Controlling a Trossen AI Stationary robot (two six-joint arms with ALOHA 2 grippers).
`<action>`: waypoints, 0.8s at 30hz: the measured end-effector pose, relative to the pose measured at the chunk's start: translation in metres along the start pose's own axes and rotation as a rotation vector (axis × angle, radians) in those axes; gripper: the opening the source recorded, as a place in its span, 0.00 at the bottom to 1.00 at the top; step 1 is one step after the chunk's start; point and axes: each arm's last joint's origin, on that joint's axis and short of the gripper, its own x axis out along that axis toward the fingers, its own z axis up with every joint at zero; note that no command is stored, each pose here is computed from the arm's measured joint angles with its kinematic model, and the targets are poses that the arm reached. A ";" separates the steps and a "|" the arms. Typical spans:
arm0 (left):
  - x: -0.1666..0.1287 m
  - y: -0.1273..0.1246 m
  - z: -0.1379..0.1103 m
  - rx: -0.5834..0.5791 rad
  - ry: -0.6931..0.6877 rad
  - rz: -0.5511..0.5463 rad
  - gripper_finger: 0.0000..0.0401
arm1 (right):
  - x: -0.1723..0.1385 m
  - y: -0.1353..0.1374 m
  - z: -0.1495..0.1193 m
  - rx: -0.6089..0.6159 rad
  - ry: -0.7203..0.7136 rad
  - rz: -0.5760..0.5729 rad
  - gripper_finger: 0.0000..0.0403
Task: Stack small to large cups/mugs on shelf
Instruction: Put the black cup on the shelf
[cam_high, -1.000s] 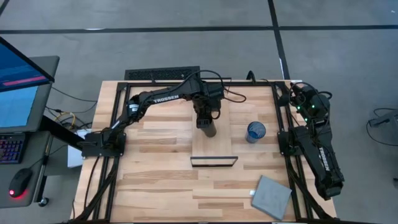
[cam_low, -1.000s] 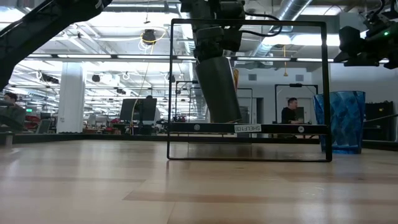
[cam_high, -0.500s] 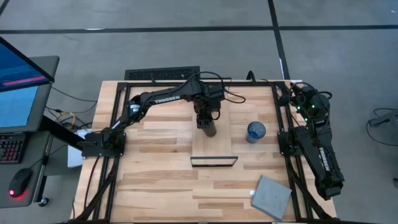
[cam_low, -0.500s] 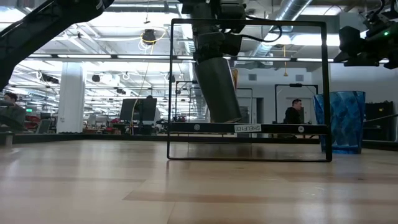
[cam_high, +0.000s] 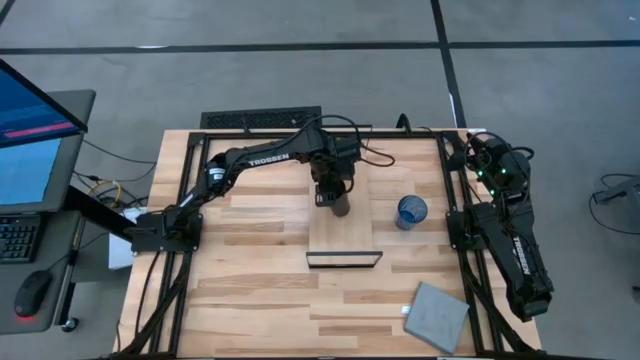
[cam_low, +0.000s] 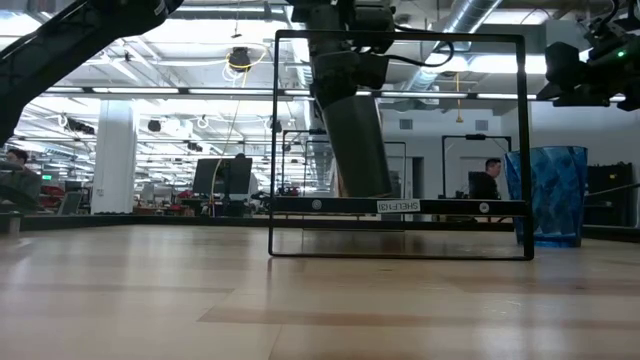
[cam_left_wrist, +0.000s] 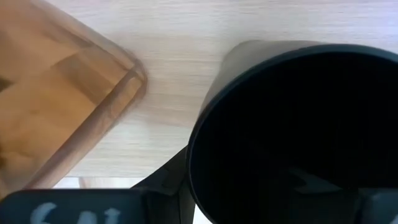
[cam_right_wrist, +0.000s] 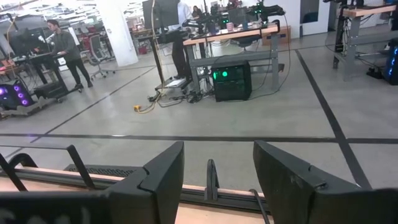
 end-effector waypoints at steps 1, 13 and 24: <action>0.000 0.000 0.000 0.000 0.004 -0.001 0.29 | 0.000 0.000 0.000 0.000 0.000 0.000 0.53; -0.006 0.000 -0.001 -0.011 0.006 -0.001 0.29 | 0.000 0.000 0.000 0.000 0.000 0.000 0.53; -0.009 -0.001 -0.002 -0.023 0.002 0.007 0.29 | 0.000 0.000 0.000 0.000 0.000 0.000 0.53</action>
